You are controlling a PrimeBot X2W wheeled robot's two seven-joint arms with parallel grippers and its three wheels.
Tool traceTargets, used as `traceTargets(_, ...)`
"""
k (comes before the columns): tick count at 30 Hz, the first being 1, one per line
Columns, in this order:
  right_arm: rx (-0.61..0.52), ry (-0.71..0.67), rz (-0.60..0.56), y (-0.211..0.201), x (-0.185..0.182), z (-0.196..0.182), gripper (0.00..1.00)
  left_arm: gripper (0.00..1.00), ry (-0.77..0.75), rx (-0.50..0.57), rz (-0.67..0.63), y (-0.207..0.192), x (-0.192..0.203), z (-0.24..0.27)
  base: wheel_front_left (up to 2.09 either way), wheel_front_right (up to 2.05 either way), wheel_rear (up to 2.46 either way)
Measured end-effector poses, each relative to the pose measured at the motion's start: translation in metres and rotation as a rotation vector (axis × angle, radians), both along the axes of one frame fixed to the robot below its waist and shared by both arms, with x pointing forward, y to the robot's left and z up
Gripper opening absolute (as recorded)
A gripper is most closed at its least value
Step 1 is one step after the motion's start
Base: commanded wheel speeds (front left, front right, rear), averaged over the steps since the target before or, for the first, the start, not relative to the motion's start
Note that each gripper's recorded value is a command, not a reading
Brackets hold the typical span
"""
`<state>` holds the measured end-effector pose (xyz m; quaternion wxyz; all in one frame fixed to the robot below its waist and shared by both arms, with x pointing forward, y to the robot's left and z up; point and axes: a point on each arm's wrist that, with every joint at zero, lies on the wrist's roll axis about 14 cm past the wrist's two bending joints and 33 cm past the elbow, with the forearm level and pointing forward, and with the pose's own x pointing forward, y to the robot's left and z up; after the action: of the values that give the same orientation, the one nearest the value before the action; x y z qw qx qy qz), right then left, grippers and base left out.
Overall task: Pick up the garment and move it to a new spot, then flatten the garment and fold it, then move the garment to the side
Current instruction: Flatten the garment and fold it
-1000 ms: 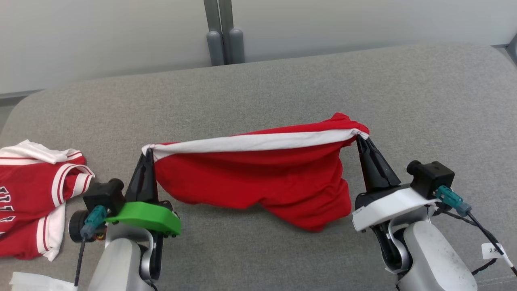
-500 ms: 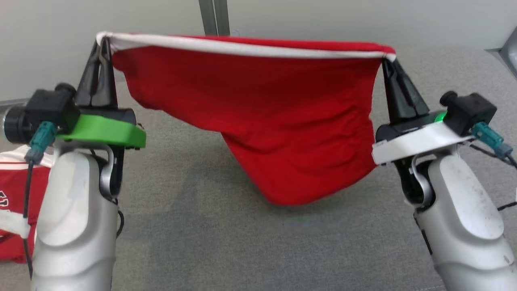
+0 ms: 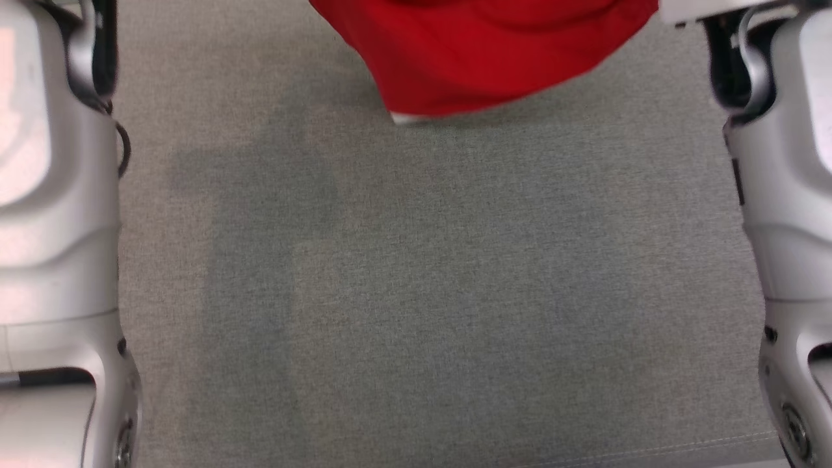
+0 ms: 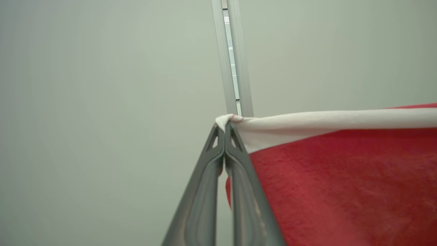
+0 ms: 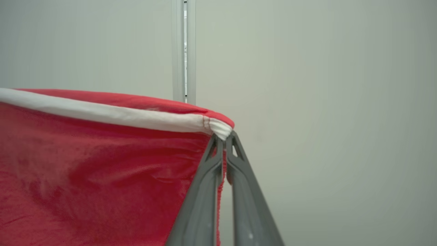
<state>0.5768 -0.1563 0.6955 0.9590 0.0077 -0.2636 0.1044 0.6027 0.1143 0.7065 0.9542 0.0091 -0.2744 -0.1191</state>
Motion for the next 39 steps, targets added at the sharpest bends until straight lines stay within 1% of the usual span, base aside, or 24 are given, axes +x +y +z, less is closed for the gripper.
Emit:
traceTargets(5,-0.078,-0.071,-0.037,0.0,0.041,0.017,0.0,0.0,-0.096,0.027,0.07,0.016,0.028,0.027,0.0,0.0,0.0)
traceTargets(7,-0.085,-0.08,-0.057,-0.003,0.054,0.017,0.0,0.0,-0.127,0.025,0.095,0.023,0.033,0.034,0.0,0.0,0.0)
traceTargets(9,-0.096,-0.067,-0.065,-0.001,0.068,0.006,0.0,0.0,-0.131,0.019,0.098,0.025,0.038,0.03,0.0,0.0,0.0)
traceTargets(11,-0.112,-0.028,-0.059,0.003,0.079,-0.015,0.0,0.0,-0.086,0.029,0.101,0.026,0.044,0.007,0.0,0.0,0.0)
traceTargets(13,-0.102,0.028,-0.05,0.007,0.089,-0.043,0.0,0.0,0.008,0.038,0.108,0.031,0.051,-0.036,0.0,0.0,0.0)
traceTargets(15,-0.087,0.08,-0.038,0.011,0.094,-0.071,0.0,0.0,0.092,0.017,0.118,0.038,0.052,-0.074,0.0,0.0,0.0)
traceTargets(17,-0.074,0.156,-0.02,0.017,0.094,-0.109,0.0,0.0,0.182,-0.008,0.128,0.044,0.049,-0.116,0.0,0.0,0.0)
traceTargets(20,-0.05,0.285,-0.001,0.02,0.083,-0.168,0.0,0.0,0.336,-0.048,0.138,0.047,0.031,-0.182,0.0,0.0,0.0)
traceTargets(23,-0.028,0.382,0.002,0.018,0.062,-0.207,0.0,0.0,0.454,-0.072,0.142,0.047,0.007,-0.227,0.0,0.0,0.0)
traceTargets(26,0.018,0.461,-0.011,0.011,0.038,-0.233,0.0,0.0,0.553,-0.077,0.137,0.044,-0.021,-0.26,0.0,0.0,0.0)
traceTargets(29,0.062,0.515,-0.03,0.004,0.013,-0.247,0.0,0.0,0.633,-0.097,0.123,0.039,-0.047,-0.282,0.0,0.0,0.0)
traceTargets(32,0.097,0.56,-0.05,-0.003,-0.01,-0.256,0.0,0.0,0.684,-0.122,0.11,0.033,-0.07,-0.291,0.0,0.0,0.0)
traceTargets(34,0.133,0.585,-0.066,-0.008,-0.026,-0.259,0.0,0.0,0.697,-0.131,0.105,0.03,-0.082,-0.291,0.0,0.0,0.0)
traceTargets(39,0.142,0.617,-0.063,-0.007,-0.059,-0.259,0.0,0.0,0.716,-0.154,0.124,0.033,-0.107,-0.287,0.0,0.0,0.0)
